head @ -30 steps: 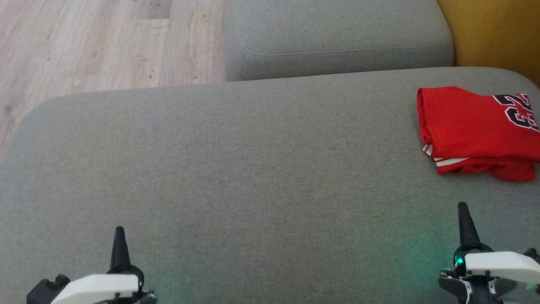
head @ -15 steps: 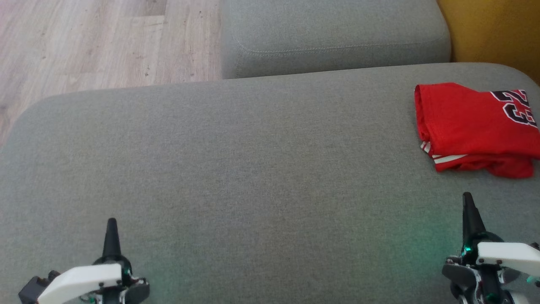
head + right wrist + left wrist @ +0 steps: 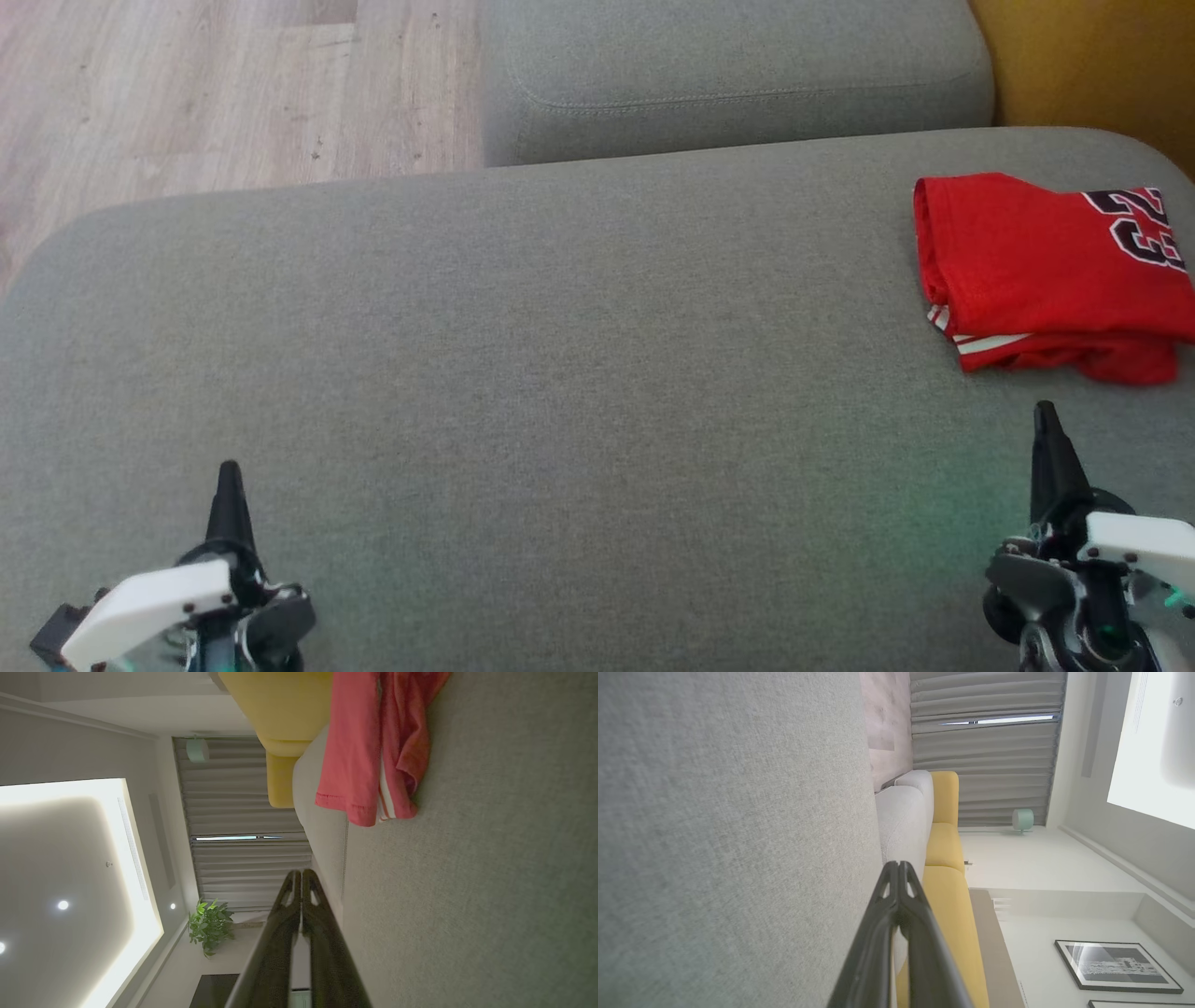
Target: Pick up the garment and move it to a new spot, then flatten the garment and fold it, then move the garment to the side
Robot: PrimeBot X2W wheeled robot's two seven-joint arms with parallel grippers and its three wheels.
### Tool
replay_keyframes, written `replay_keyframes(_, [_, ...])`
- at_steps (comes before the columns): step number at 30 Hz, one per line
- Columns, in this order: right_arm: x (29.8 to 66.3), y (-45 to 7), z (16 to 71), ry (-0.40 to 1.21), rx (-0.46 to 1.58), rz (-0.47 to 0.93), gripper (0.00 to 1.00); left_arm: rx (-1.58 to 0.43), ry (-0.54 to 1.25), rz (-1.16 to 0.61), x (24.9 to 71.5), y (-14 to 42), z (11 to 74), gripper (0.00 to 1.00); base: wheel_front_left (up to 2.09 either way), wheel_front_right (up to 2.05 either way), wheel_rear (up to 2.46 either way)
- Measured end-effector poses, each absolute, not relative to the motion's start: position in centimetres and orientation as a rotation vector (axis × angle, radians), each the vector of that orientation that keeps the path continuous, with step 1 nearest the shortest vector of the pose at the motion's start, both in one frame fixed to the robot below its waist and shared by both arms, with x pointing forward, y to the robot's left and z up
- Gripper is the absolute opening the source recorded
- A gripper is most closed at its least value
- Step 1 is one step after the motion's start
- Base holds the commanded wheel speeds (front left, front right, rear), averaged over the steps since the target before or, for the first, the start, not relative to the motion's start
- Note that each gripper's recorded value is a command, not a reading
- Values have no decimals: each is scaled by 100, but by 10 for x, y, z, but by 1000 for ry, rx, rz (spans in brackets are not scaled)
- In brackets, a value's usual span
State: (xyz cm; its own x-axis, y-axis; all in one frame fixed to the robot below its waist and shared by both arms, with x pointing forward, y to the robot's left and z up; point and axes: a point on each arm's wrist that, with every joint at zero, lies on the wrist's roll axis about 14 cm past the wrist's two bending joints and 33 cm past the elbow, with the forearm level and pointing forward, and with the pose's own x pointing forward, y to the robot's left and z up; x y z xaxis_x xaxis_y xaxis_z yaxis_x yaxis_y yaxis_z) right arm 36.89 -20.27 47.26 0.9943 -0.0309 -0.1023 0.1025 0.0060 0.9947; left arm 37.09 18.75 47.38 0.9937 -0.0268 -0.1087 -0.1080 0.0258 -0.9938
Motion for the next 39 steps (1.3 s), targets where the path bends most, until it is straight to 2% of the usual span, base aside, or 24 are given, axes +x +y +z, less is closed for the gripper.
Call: replay_keyframes(39, [374, -205, 479, 42, 1588, -88, 0, -1582, 93, 52, 374, 188, 477, 0, 0, 0, 0])
